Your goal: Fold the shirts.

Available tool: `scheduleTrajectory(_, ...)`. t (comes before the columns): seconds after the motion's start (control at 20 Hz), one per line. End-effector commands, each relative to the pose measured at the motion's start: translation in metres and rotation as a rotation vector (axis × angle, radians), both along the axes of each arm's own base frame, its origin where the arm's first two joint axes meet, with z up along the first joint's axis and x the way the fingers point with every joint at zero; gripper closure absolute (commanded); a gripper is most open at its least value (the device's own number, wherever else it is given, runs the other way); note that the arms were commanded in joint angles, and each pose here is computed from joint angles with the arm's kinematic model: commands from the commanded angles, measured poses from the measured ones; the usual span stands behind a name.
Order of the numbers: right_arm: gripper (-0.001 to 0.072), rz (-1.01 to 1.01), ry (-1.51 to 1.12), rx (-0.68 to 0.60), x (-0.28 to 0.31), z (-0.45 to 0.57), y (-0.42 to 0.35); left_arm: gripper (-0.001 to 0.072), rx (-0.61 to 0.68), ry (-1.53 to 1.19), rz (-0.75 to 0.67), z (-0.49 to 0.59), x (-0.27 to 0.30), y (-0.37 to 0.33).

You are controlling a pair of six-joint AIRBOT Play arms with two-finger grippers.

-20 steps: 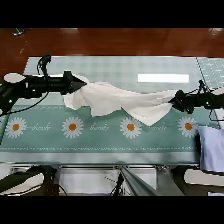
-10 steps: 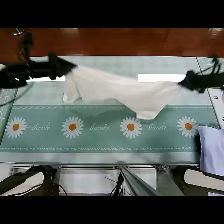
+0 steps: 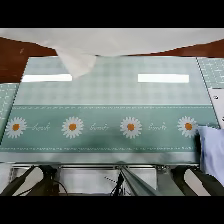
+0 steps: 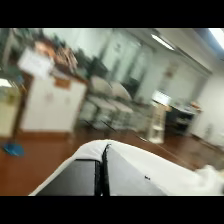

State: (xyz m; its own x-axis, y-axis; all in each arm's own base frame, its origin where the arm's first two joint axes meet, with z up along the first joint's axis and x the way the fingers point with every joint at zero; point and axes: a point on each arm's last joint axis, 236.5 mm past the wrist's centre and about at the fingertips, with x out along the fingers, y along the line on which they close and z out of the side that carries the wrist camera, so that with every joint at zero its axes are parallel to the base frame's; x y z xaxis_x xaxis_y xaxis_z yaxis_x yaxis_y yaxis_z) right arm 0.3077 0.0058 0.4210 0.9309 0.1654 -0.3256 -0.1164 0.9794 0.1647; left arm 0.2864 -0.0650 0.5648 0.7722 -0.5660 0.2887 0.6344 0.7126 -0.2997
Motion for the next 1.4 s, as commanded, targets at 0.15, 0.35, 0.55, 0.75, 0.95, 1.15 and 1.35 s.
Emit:
scheduleTrajectory(0.15,0.0693,-0.116,-0.175,-0.144,-0.147,0.044,0.026,0.0682,0.370,-0.029,0.399,-0.008,-0.082,-0.022)
scheduleTrajectory(0.35,0.0693,-0.229,-0.158,-0.166,-0.174,0.027,0.008,0.0682,0.454,0.094,0.519,-0.043,-0.105,0.002)
scheduleTrajectory(0.55,0.0693,-0.169,0.082,-0.081,-0.137,-0.060,0.007,0.0682,0.542,0.381,0.286,-0.145,-0.079,-0.010)
scheduleTrajectory(0.75,0.0692,-0.038,0.322,0.044,-0.073,-0.175,0.012,0.0682,0.580,0.667,0.308,-0.273,0.001,0.014)
scheduleTrajectory(0.95,0.0693,0.056,0.421,0.252,0.016,-0.273,0.014,0.0681,0.427,0.800,0.302,-0.366,0.084,0.010)
scheduleTrajectory(1.15,0.0692,0.013,0.455,0.554,0.116,-0.345,-0.001,0.0682,0.232,0.921,0.274,-0.430,0.163,-0.001)
scheduleTrajectory(1.35,0.0400,0.071,0.596,0.852,0.173,-0.397,0.020,0.0585,0.060,1.101,0.149,-0.480,0.193,-0.032)
